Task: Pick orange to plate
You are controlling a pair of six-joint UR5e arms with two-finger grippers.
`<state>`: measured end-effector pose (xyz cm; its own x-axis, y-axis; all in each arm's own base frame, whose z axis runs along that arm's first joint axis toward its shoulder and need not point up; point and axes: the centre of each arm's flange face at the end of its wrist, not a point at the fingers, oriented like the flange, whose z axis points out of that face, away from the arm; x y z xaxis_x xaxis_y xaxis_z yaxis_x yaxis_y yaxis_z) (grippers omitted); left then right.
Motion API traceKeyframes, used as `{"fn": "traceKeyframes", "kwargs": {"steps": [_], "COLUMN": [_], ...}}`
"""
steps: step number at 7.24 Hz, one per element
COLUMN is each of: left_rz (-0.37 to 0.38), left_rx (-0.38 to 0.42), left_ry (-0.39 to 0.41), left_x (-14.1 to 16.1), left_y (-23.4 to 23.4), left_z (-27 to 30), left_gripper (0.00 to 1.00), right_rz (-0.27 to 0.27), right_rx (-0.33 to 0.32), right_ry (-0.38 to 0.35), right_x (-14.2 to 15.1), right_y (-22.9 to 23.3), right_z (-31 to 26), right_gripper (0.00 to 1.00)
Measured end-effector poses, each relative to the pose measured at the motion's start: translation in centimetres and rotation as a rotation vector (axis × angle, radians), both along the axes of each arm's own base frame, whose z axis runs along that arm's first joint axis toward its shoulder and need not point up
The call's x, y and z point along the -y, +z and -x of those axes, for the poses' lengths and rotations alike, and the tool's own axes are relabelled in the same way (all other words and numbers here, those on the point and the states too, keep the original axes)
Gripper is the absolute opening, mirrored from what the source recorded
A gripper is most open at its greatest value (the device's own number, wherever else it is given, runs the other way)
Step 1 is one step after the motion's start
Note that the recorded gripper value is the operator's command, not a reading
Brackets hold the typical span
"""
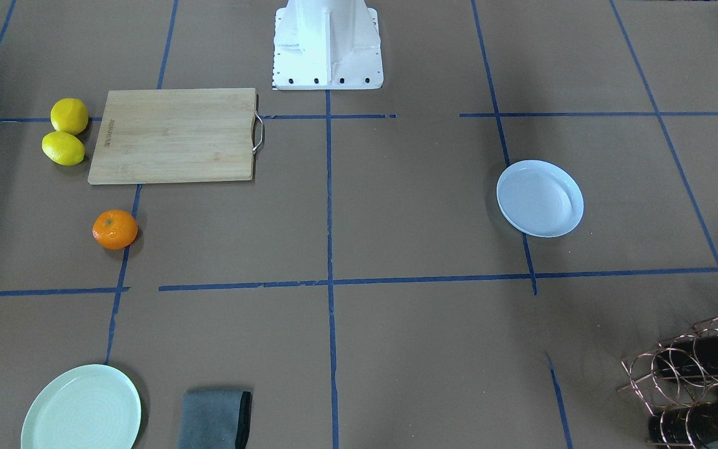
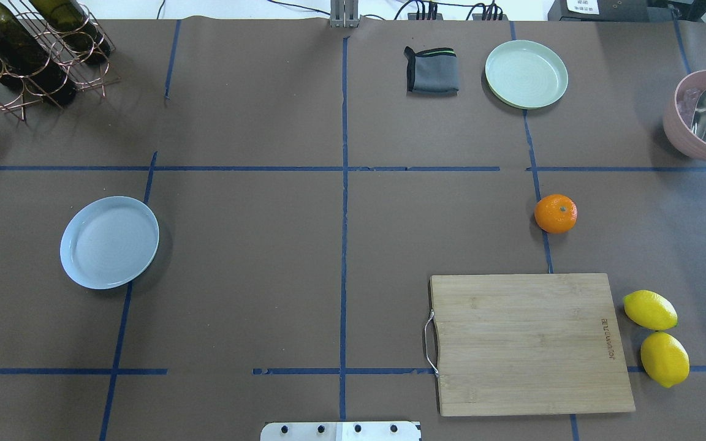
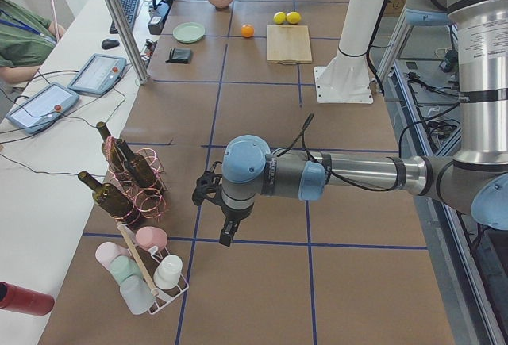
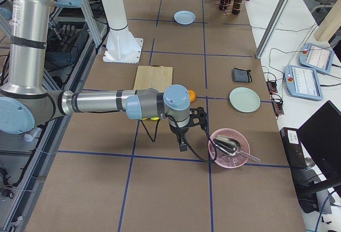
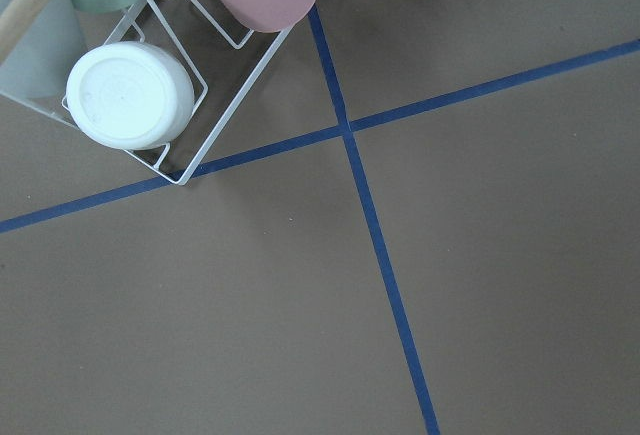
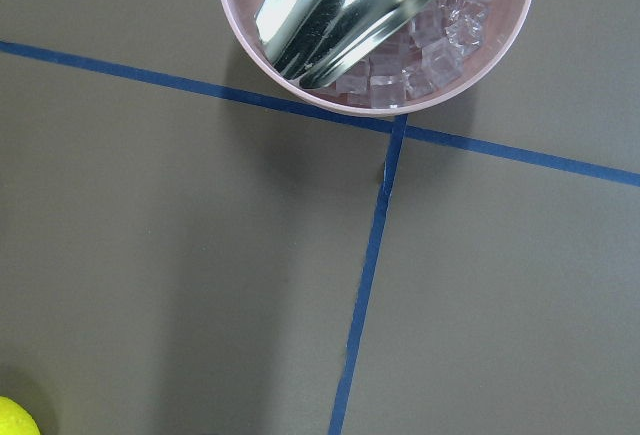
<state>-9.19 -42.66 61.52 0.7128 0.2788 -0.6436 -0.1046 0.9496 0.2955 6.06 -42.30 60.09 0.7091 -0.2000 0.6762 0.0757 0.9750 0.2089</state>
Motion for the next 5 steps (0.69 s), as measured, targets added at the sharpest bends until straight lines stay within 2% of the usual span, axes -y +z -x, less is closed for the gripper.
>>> {"fn": "traceKeyframes", "kwargs": {"steps": [4, 5], "left_rz": [-0.042, -0.087], "left_rx": [0.002, 0.005], "left_ry": [0.002, 0.003], "left_x": [0.3, 0.7], "left_y": [-1.3, -2.3], "left_z": [-0.1, -0.1], "left_gripper": [1.0, 1.0], "right_rz": [-0.033, -0.046], "right_rx": [-0.001, 0.0], "right_ry": [0.0, 0.003], "right_x": [0.2, 0.2], "right_y": [-0.4, -0.6], "right_z": [0.0, 0.0], "right_gripper": [1.0, 1.0]}}
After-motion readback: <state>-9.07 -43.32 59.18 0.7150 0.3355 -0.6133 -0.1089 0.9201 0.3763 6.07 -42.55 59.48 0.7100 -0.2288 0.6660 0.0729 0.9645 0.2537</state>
